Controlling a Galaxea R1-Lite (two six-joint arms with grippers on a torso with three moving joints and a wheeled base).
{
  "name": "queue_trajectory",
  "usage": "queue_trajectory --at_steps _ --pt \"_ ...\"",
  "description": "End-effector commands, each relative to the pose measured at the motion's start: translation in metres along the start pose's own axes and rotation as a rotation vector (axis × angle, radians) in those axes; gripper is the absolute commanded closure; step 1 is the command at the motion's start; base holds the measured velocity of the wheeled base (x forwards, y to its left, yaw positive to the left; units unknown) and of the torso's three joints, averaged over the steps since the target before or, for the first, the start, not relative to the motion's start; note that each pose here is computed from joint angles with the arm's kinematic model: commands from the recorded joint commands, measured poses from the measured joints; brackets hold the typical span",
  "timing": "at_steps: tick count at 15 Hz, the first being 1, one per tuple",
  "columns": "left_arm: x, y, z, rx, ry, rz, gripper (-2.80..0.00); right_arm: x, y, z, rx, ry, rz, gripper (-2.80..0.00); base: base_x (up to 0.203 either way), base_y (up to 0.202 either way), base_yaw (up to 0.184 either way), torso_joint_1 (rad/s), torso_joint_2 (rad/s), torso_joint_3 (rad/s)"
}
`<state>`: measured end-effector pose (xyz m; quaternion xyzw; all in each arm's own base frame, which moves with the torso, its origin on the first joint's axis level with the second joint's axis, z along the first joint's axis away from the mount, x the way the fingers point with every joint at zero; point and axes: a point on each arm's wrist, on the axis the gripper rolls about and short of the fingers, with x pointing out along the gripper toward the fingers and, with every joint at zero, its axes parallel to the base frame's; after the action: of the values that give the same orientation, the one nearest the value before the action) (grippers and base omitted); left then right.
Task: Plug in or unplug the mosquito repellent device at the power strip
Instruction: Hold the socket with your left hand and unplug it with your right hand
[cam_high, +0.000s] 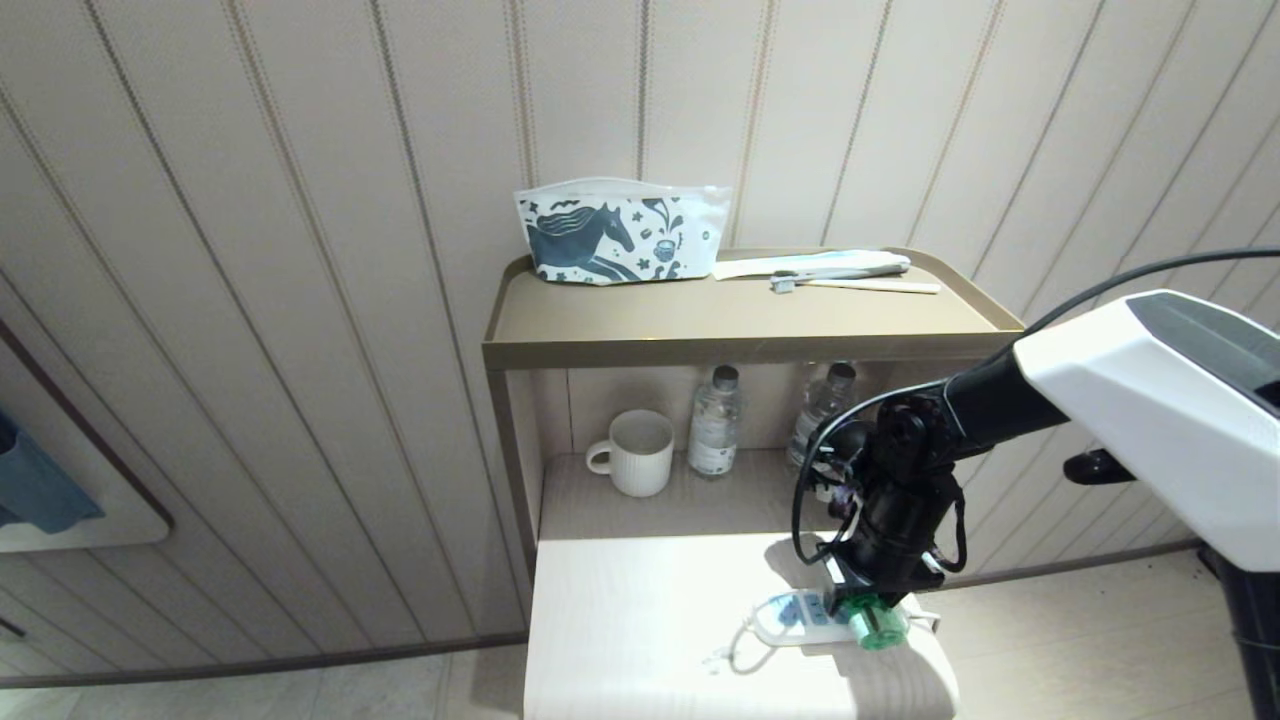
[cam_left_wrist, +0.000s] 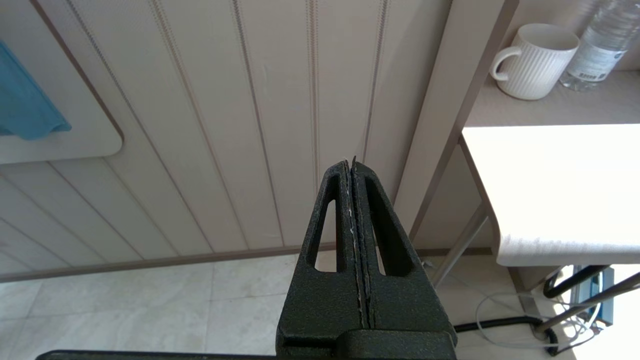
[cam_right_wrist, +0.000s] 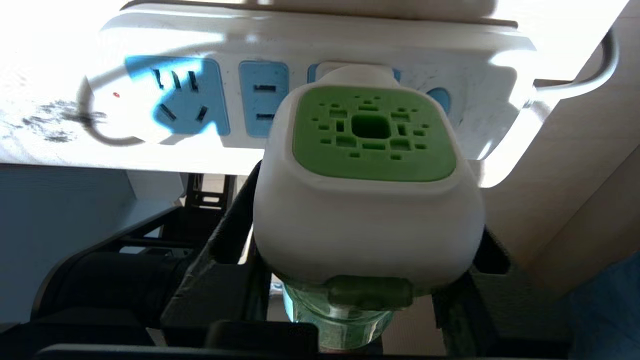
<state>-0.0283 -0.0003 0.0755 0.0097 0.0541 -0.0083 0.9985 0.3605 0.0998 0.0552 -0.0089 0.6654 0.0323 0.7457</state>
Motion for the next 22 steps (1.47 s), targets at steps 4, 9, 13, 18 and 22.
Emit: queue_trajectory --at_steps 4,9,13,18,22 --pt "0.0 0.0 0.0 0.0 0.001 0.0 0.0 0.006 0.001 0.001 0.001 0.017 -0.001 0.0 0.0 0.0 0.0 0.0 0.0 0.0" --pt "0.0 0.0 0.0 0.0 0.001 0.0 0.0 0.002 0.006 0.006 -0.008 -0.01 0.01 0.0 0.0 0.0 0.0 0.0 0.0 0.0" --pt "0.0 0.0 0.0 0.0 0.001 0.0 0.0 -0.005 0.024 0.009 -0.045 -0.044 0.022 0.0 0.0 0.0 0.0 0.0 0.0 0.0" --pt "0.0 0.0 0.0 0.0 0.002 0.0 0.0 -0.017 0.059 0.004 -0.131 -0.083 0.047 0.0 0.0 0.0 0.0 0.0 0.0 0.0" --pt "0.0 0.0 0.0 0.0 0.002 0.0 0.0 -0.019 0.089 -0.007 -0.197 -0.085 0.061 0.0 0.0 0.0 0.0 0.0 0.0 0.0"
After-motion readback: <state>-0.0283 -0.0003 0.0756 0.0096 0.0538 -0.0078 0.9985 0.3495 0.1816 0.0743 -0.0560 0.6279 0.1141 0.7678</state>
